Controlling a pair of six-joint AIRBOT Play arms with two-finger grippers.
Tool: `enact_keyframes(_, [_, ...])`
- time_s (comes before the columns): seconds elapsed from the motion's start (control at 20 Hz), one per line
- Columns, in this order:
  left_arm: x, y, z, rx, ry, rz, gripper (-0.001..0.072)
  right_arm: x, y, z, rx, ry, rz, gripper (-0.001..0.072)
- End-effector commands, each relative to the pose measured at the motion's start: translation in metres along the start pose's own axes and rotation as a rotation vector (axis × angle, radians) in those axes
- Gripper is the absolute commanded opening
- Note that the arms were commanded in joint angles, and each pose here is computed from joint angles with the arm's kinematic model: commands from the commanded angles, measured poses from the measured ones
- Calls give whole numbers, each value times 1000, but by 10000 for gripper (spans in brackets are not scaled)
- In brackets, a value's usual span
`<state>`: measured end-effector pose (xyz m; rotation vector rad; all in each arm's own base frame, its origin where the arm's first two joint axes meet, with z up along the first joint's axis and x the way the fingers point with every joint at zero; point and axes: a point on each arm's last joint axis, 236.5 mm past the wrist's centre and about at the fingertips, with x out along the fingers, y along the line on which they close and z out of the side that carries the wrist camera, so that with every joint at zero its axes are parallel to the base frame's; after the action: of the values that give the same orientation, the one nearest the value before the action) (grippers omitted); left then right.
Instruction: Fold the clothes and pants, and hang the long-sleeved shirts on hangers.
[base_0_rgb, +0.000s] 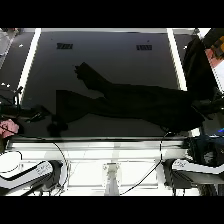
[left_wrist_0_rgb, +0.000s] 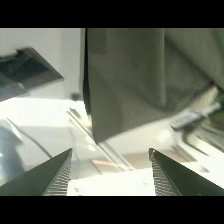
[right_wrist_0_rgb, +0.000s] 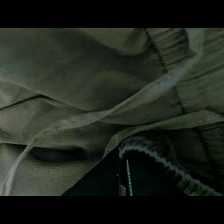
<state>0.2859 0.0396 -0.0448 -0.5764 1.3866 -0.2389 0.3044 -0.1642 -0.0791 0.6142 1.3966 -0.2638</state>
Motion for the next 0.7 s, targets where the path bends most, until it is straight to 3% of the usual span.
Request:
enact_keyframes(0.0, [24, 2, -23, 32, 46, -40, 547, 0, 4, -2, -10, 10, 17, 14])
enact_keyframes(0.45, [77, -5, -28, -41, 133, -116, 520, 0, 9, -5, -14, 20, 37, 14])
enact_keyframes(0.5, [81, -4, -23, -57, 116, -106, 474, -1, 12, -4, -9, 17, 50, 14])
enact_keyframes(0.6, [88, -2, -18, -73, 105, -85, 450, -1, 19, -2, 2, 11, 78, 14])
enact_keyframes(0.65, [89, -3, -19, -68, 109, -86, 306, -1, 21, -1, 6, 7, 88, 14])
